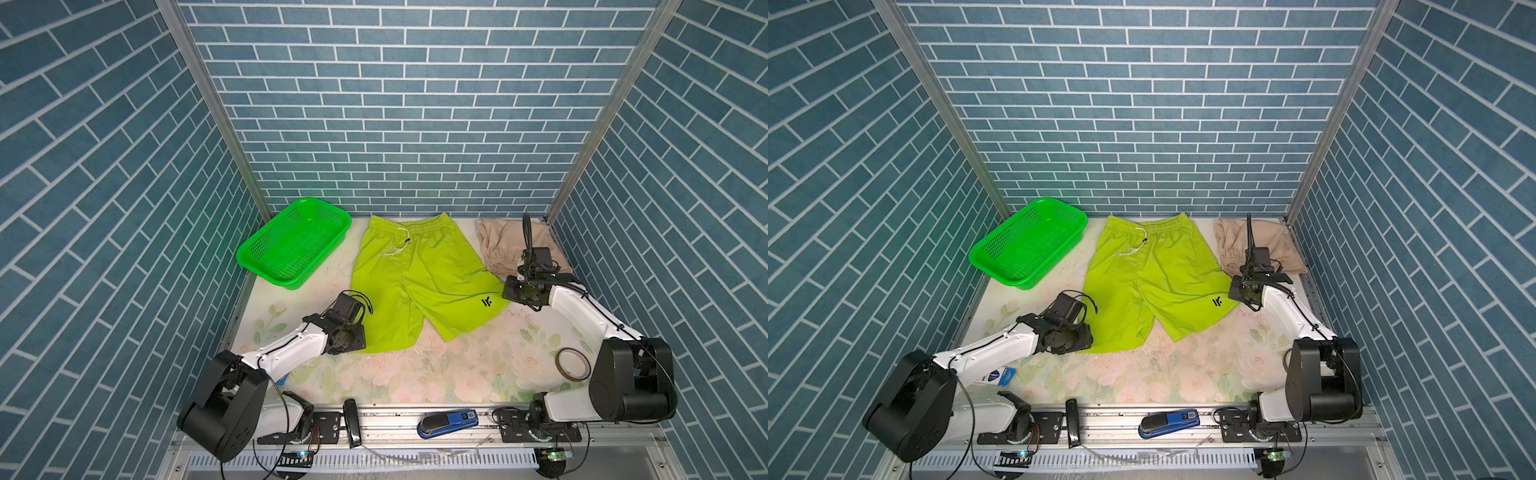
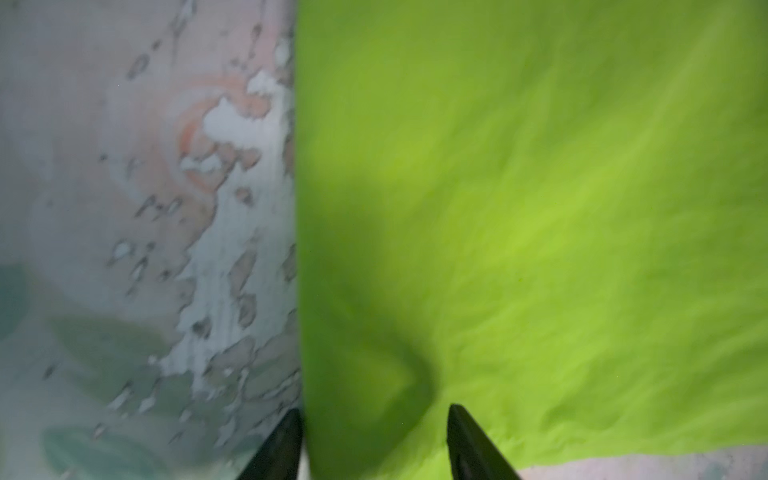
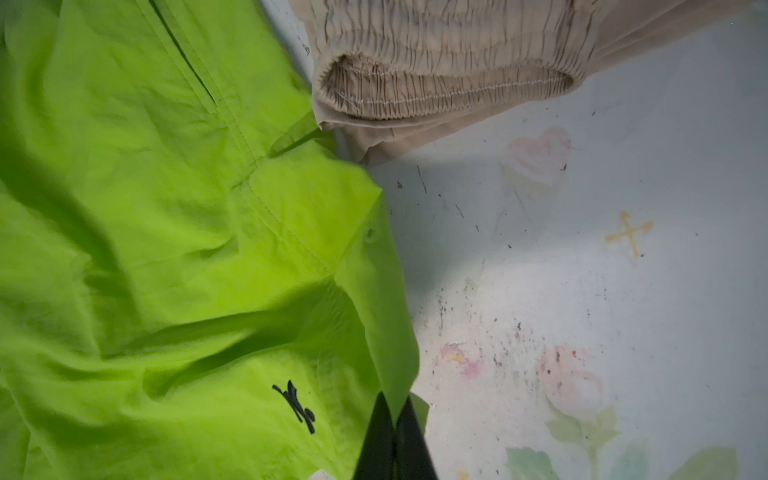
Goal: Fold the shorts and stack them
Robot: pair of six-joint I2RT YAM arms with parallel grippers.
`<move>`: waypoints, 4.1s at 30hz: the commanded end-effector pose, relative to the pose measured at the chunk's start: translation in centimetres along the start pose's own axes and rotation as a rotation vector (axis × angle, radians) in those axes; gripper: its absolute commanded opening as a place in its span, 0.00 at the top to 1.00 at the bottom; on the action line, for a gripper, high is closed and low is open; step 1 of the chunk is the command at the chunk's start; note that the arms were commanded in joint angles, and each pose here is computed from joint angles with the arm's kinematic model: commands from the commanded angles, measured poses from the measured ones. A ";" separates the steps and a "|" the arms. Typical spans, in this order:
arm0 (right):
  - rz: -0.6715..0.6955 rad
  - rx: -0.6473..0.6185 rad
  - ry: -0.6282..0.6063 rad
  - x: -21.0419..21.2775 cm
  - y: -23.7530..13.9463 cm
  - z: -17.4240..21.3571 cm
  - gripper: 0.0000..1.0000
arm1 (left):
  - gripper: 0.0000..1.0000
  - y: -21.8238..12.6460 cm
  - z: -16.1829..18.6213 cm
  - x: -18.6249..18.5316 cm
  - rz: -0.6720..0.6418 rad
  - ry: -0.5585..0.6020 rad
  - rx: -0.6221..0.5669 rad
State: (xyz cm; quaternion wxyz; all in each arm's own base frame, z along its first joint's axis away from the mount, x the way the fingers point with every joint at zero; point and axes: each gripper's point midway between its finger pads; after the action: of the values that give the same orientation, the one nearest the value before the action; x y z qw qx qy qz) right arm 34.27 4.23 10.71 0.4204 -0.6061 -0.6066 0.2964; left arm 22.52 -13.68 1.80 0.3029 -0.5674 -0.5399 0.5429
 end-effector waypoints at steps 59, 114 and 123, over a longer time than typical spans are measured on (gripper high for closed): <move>-0.247 0.157 -0.955 20.3 -5.9 27.0 0.36 | 0.00 5.6 -28.6 -10.3 0.048 0.283 -0.209; -0.333 0.001 -1.356 21.8 -19.8 24.7 1.00 | 1.00 -16.3 -24.2 2.7 -0.557 0.350 -0.005; -0.393 -0.110 -1.350 22.9 -24.2 21.2 1.00 | 1.00 -19.2 -24.6 2.2 -0.550 0.352 -0.023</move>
State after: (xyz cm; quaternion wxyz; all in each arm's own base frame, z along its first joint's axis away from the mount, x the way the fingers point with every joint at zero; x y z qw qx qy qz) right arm 5.24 29.32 23.15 -0.0036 -0.1804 -0.8476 0.4990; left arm 40.59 -1.92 23.72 0.5130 -0.4978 -0.6154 0.3320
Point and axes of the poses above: each gripper's point midway between its finger pads, its own y axis out along the fingers, its own x axis along the line the jaws close on, z = x × y, and after that the axes turned 4 degrees about -y, right-handed
